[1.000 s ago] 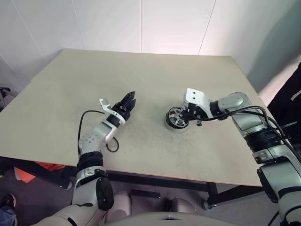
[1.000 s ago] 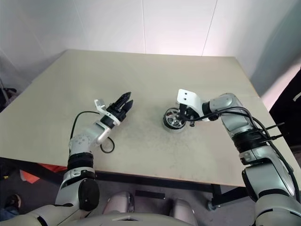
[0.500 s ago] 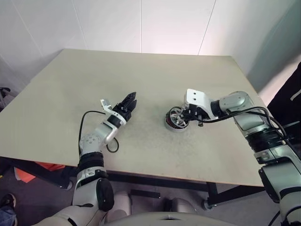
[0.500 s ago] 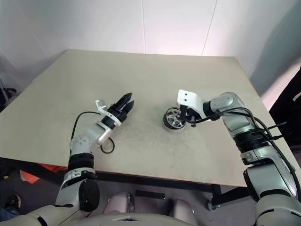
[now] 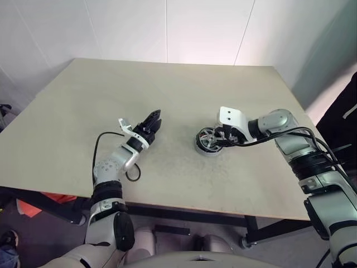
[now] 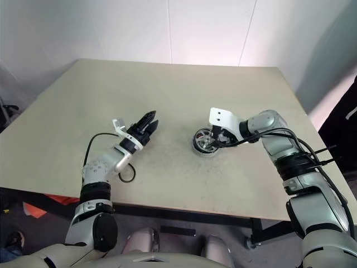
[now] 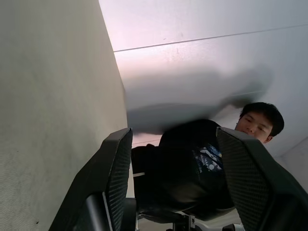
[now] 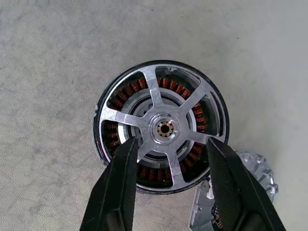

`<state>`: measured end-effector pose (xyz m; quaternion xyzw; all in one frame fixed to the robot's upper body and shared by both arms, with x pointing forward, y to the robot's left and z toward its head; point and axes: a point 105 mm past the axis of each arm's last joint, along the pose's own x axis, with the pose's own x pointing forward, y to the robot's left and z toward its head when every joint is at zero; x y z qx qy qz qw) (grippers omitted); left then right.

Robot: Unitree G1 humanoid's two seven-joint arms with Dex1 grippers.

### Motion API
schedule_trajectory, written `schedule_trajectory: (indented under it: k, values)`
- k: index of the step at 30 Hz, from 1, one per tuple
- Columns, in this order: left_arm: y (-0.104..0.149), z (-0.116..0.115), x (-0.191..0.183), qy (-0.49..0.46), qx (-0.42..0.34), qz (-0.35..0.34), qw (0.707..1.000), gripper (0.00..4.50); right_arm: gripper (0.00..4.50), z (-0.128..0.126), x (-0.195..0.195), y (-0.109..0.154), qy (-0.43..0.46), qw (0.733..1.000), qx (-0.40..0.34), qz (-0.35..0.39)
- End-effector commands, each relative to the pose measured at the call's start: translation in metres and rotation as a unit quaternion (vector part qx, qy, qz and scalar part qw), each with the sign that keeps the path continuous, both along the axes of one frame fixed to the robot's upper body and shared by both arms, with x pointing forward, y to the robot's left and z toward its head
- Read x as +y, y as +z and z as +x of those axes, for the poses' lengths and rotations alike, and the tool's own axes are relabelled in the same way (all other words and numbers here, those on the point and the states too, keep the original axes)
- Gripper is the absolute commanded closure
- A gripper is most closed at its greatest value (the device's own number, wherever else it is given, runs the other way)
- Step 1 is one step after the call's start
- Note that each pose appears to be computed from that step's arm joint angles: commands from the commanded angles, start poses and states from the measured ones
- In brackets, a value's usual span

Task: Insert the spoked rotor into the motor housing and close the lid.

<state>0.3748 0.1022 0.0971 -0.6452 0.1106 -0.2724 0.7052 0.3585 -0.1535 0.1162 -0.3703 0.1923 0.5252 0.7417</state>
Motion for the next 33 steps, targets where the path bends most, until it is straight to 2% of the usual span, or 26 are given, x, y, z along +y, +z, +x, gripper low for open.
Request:
schedule_trajectory:
  k: [1, 6, 10, 13, 16, 18, 21, 23, 31, 33]
  values:
    - [0.009, 0.0, -0.001, -0.004, -0.022, 0.004, 1.0, 1.56, 2.1, 0.003, 0.011, 0.036, 0.009, 0.998, -0.046, 0.044]
    - [0.008, 0.001, -0.003, -0.01, -0.021, 0.007, 1.0, 1.56, 2.1, 0.004, 0.018, 0.051, -0.015, 0.994, -0.047, 0.099]
    - [0.008, 0.001, -0.005, -0.016, -0.02, 0.01, 1.0, 1.56, 2.1, 0.009, 0.018, 0.048, -0.045, 0.992, -0.045, 0.11]
    - [0.008, 0.001, -0.006, -0.018, -0.02, 0.012, 1.0, 1.56, 2.7, 0.014, 0.017, 0.042, -0.067, 0.991, -0.041, 0.111]
    - [0.008, 0.001, -0.005, -0.017, -0.02, 0.015, 1.0, 1.56, 3.72, 0.01, 0.021, 0.026, -0.074, 0.99, -0.014, 0.12]
    - [0.008, 0.002, -0.003, -0.014, -0.02, 0.017, 1.0, 1.56, 4.47, 0.005, 0.026, 0.003, -0.08, 0.99, 0.013, 0.115]
    - [0.007, 0.002, -0.002, -0.011, -0.019, 0.018, 1.0, 1.56, 4.47, -0.002, 0.032, -0.028, -0.093, 0.989, 0.044, 0.107]
    - [0.008, 0.003, -0.001, -0.01, -0.02, 0.019, 1.0, 1.56, 4.47, 0.001, 0.034, -0.037, -0.107, 0.987, 0.045, 0.107]
    - [0.007, 0.003, -0.002, -0.013, -0.018, 0.023, 0.999, 1.56, 4.47, 0.012, 0.036, -0.004, -0.108, 0.983, 0.01, 0.147]
    - [0.006, 0.002, -0.003, -0.015, -0.018, 0.024, 0.999, 1.56, 4.47, 0.012, 0.038, 0.013, -0.096, 0.981, -0.006, 0.168]
